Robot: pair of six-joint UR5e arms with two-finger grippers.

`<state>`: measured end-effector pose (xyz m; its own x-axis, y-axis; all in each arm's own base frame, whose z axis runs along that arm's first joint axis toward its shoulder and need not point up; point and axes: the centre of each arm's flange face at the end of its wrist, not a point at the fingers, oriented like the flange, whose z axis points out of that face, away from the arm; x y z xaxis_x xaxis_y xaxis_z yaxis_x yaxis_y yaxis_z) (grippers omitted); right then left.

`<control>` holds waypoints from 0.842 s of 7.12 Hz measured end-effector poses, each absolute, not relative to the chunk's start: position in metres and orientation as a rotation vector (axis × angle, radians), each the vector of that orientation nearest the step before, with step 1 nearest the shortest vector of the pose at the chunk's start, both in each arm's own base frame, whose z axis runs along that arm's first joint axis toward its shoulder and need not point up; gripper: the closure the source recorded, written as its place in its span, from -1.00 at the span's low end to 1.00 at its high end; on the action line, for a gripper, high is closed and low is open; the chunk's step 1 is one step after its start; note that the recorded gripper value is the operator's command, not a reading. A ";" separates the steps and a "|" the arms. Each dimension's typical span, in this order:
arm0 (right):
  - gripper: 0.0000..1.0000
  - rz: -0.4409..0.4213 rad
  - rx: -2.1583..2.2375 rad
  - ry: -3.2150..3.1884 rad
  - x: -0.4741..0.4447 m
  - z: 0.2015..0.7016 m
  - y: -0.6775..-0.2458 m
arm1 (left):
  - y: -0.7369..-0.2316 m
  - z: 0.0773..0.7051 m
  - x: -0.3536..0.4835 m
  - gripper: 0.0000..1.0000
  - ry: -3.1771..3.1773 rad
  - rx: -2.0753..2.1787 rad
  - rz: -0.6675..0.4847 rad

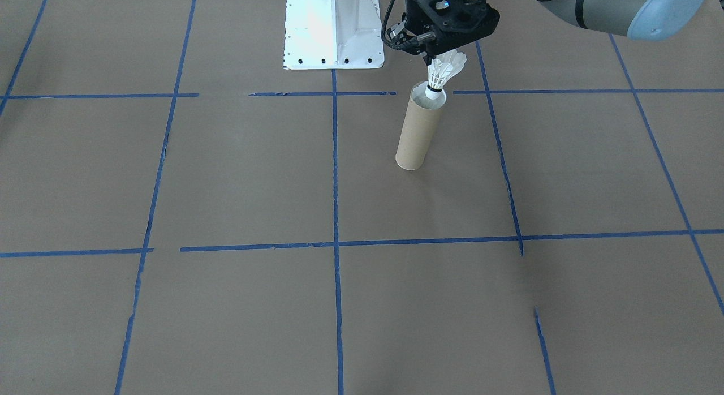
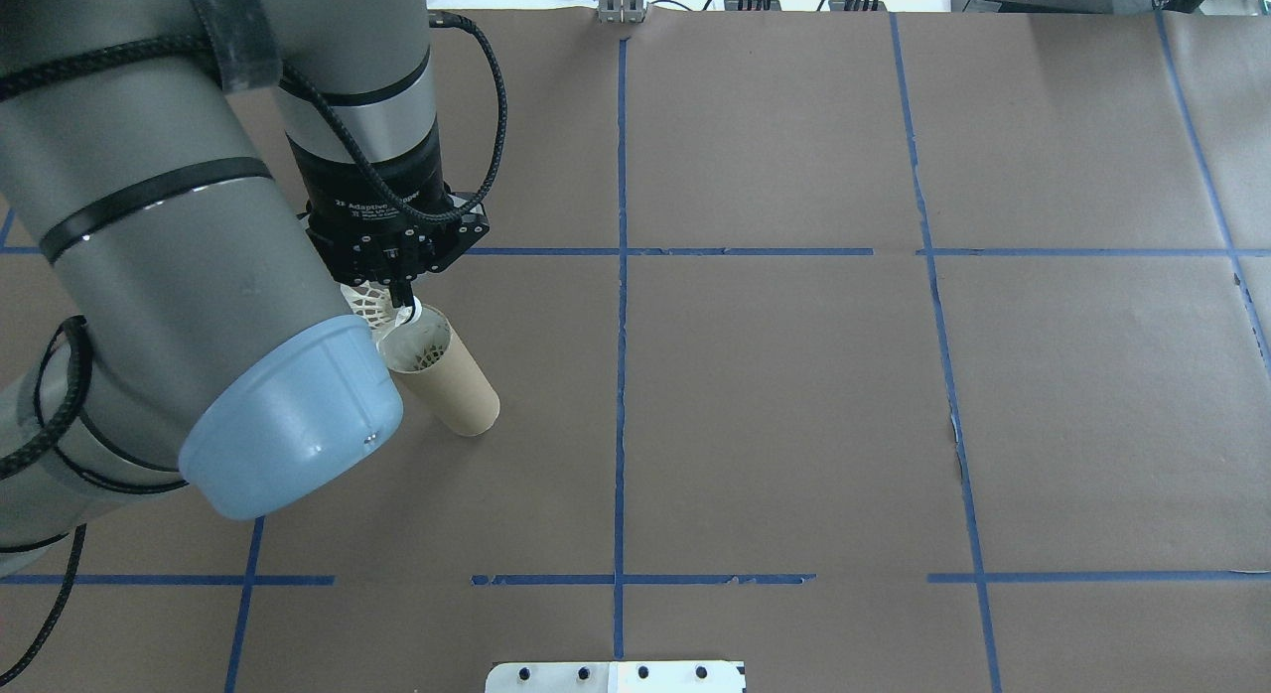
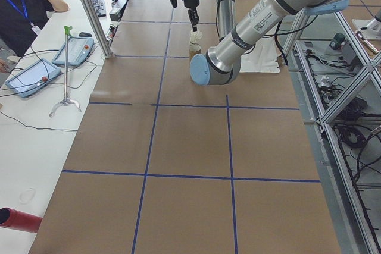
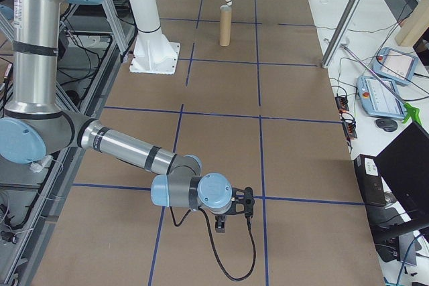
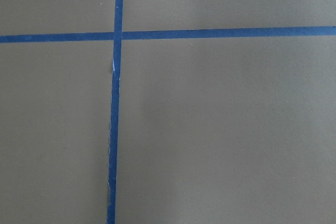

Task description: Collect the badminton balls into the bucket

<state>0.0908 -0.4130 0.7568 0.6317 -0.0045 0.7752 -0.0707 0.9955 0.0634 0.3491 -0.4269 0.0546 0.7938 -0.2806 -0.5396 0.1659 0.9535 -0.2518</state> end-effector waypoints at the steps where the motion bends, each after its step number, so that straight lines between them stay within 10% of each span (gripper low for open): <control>1: -1.00 0.038 0.091 -0.887 0.091 0.757 -0.413 | -0.426 0.058 0.353 1.00 0.601 -0.201 -0.238; 2: -1.00 0.038 0.091 -0.887 0.091 0.757 -0.413 | -0.426 0.062 0.356 1.00 0.593 -0.207 -0.236; 3: -1.00 0.038 0.091 -0.887 0.091 0.757 -0.413 | -0.426 0.065 0.361 0.47 0.584 -0.214 -0.233; 4: -1.00 0.038 0.091 -0.887 0.091 0.757 -0.413 | -0.426 0.067 0.365 -0.99 0.576 -0.221 -0.230; 6: -1.00 0.038 0.091 -0.887 0.091 0.757 -0.413 | -0.426 0.068 0.367 -1.00 0.574 -0.221 -0.223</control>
<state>0.0908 -0.4129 0.7568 0.6317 -0.0045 0.7752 -0.0707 0.9955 0.0634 0.3672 -0.4256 0.0682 0.8170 -0.2686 -0.5103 0.1462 0.9525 -0.2672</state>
